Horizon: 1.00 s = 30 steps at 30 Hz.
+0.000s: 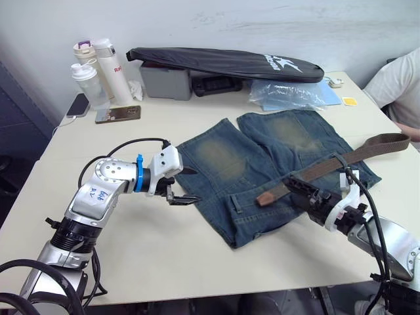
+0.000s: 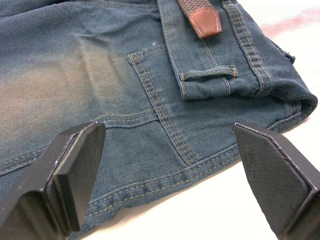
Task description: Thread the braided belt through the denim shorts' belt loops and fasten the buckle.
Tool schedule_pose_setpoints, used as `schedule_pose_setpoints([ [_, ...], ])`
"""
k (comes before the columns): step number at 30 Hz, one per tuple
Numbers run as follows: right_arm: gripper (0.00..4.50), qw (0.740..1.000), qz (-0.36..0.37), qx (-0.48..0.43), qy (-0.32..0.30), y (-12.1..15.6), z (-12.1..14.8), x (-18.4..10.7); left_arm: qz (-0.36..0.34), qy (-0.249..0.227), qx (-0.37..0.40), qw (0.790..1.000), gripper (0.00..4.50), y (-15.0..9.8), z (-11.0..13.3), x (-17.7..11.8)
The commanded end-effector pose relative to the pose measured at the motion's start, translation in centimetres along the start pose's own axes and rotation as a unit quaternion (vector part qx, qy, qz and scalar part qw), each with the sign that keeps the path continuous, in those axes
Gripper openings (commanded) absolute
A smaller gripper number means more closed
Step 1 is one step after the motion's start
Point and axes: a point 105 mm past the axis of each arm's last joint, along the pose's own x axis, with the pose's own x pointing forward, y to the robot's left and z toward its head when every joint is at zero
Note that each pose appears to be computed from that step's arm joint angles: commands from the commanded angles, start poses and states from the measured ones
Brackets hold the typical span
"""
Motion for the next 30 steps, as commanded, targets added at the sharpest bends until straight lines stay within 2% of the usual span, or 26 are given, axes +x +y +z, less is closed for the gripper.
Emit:
schedule_pose_setpoints([
  [1, 4.43, 1.000, 0.005, 0.006, -0.002, 0.4, 0.2, 0.4, 0.011, -0.004, 0.022, 1.000, 4.50, 0.4, 1.1, -0.9],
  [16, 4.43, 0.997, -0.056, 0.054, -0.019, -2.3, 1.1, 1.0, 0.018, 0.000, 0.026, 0.999, 4.50, 0.6, 1.1, -1.0],
  [30, 4.43, 0.994, -0.081, 0.055, -0.052, -3.3, 3.1, -0.2, 0.018, -0.001, 0.035, 0.999, 4.50, 0.7, 1.4, -1.0],
])
